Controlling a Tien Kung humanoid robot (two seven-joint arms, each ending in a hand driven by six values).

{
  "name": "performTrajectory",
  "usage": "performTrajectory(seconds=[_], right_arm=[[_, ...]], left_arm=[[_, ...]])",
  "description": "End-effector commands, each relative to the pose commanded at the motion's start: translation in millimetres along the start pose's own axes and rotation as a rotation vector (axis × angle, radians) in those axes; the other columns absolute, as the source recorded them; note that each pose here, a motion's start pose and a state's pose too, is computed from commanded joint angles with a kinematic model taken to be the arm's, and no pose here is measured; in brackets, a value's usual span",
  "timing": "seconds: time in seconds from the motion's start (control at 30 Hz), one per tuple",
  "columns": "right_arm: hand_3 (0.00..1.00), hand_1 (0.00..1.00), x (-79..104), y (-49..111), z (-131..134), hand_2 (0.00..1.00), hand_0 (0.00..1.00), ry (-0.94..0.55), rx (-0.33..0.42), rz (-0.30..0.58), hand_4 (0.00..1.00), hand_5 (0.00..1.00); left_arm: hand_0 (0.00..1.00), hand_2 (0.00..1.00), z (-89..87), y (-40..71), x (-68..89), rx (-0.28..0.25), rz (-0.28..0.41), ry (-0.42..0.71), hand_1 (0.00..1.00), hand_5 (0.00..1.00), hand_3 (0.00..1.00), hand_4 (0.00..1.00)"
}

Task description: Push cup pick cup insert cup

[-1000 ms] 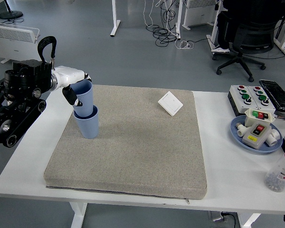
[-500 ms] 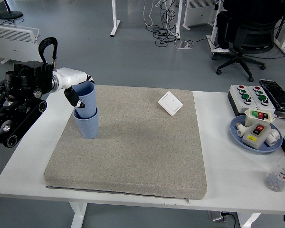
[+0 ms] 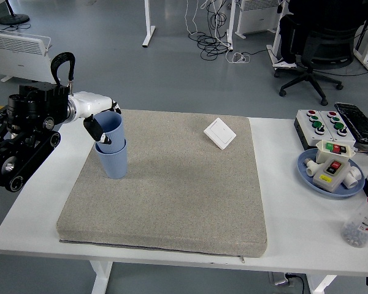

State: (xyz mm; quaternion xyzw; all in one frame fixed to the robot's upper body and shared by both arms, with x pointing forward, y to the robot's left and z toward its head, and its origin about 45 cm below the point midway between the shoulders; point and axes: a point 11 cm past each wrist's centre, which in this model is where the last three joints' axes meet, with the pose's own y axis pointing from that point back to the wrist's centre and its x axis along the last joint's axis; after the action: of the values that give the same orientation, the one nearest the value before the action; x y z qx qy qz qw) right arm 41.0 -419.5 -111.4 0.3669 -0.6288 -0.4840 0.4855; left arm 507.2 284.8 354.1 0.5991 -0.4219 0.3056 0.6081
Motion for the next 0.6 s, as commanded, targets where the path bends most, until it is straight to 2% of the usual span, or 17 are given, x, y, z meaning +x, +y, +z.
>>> performTrajectory(seconds=[0.07, 0.1, 0.27, 0.3, 0.4, 0.47, 0.5, 0.6], right_arm=[[0.545, 0.597, 0.0, 0.0, 0, 0.601, 0.694, 0.000, 0.000, 0.000, 0.108, 0.430], [0.545, 0.597, 0.1, 0.0, 0, 0.599, 0.694, 0.000, 0.001, 0.000, 0.108, 0.433], [0.545, 0.597, -0.1, 0.1, -1, 0.599, 0.694, 0.000, 0.002, 0.000, 0.108, 0.433], [0.545, 0.597, -0.2, 0.1, -1, 0.599, 0.694, 0.000, 0.002, 0.000, 0.108, 0.432], [0.545, 0.597, -0.4, 0.1, -1, 0.599, 0.694, 0.000, 0.003, -0.001, 0.108, 0.432], [0.545, 0.597, -0.5, 0.2, -1, 0.599, 0.694, -0.001, 0.003, -0.001, 0.108, 0.432], [0.545, 0.597, -0.6, 0.2, -2, 0.599, 0.694, 0.000, 0.004, -0.001, 0.109, 0.432], [0.545, 0.597, -0.8, 0.2, -2, 0.599, 0.694, 0.000, 0.004, -0.001, 0.109, 0.432]], left_arm=[[0.752, 0.897, -0.2, -0.4, -1.0, -0.001, -0.003, 0.007, 0.821, 0.402, 0.806, 0.978], [0.918, 0.998, -0.4, -0.5, -1.4, -0.001, -0.004, 0.011, 0.956, 0.483, 0.971, 0.998], [0.918, 0.998, -1.9, -0.6, -3.0, -0.005, -0.007, 0.028, 0.956, 0.483, 0.971, 0.998], [0.953, 0.998, -2.4, -0.4, -2.9, -0.009, -0.005, 0.034, 0.978, 0.547, 0.998, 0.998], [0.953, 0.998, -4.0, -0.2, -3.4, -0.031, 0.001, 0.078, 0.978, 0.547, 0.998, 0.998], [0.953, 0.998, -4.8, -0.6, 1.4, -0.065, 0.064, 0.154, 0.978, 0.547, 0.998, 0.998], [0.904, 0.998, -7.3, -1.1, 1.9, -0.076, 0.091, 0.200, 0.916, 0.872, 0.945, 0.880], [0.904, 0.998, -17.3, 0.5, 9.1, -0.122, 0.212, 0.389, 0.916, 0.872, 0.945, 0.880]])
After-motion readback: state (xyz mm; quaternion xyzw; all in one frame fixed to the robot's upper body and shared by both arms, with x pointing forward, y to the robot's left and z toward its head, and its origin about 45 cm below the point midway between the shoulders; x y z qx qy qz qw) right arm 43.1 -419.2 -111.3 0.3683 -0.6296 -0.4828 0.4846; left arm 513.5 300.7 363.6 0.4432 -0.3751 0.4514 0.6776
